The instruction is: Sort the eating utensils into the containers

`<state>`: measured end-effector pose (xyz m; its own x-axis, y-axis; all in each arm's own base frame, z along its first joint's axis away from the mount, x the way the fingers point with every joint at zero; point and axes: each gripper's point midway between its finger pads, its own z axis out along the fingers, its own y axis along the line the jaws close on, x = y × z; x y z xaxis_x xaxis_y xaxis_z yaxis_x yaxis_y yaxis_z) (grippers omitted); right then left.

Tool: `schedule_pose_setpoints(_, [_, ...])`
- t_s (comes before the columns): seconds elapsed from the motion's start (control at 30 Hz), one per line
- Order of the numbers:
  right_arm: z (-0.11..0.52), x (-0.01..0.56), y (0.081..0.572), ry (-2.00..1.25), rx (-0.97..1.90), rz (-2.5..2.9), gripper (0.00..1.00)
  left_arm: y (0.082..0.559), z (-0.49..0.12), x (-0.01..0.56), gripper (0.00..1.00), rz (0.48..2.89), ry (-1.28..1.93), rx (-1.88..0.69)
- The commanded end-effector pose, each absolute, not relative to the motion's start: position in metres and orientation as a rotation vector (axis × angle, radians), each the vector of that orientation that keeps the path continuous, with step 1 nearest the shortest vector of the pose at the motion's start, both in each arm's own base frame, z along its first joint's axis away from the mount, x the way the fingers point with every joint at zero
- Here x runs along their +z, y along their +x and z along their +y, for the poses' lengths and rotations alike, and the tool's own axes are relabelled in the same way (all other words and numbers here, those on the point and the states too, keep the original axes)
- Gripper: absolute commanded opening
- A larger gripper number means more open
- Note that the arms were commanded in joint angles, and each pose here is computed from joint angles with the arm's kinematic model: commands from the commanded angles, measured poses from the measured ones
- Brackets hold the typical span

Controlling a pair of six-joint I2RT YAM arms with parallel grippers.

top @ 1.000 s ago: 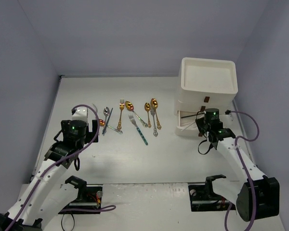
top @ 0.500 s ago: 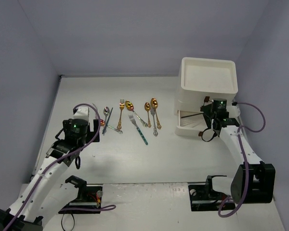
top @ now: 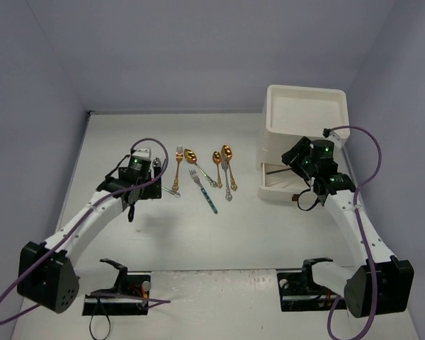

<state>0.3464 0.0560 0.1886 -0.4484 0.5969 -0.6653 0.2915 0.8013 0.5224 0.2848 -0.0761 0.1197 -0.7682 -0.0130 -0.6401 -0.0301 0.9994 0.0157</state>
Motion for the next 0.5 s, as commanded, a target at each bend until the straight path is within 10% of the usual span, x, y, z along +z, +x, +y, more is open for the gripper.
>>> schedule_pose_setpoints(0.0, [0.077, 0.206, 0.344, 0.43, 0.451, 2.051, 0.54, 0.34, -0.104, 0.149, 0.67, 2.354, 0.054, -0.049])
schedule_pose_setpoints(0.27, [0.095, 0.202, 0.334, 0.306, 0.493, 2.085, 0.54, 0.384, -0.119, 0.109, 0.34, 2.515, 0.182, 0.033])
schedule_pose_setpoints(0.47, [0.098, 0.197, 0.326, 0.267, 0.509, 2.098, 0.54, 0.403, -0.117, 0.086, 0.33, 2.585, 0.218, 0.06])
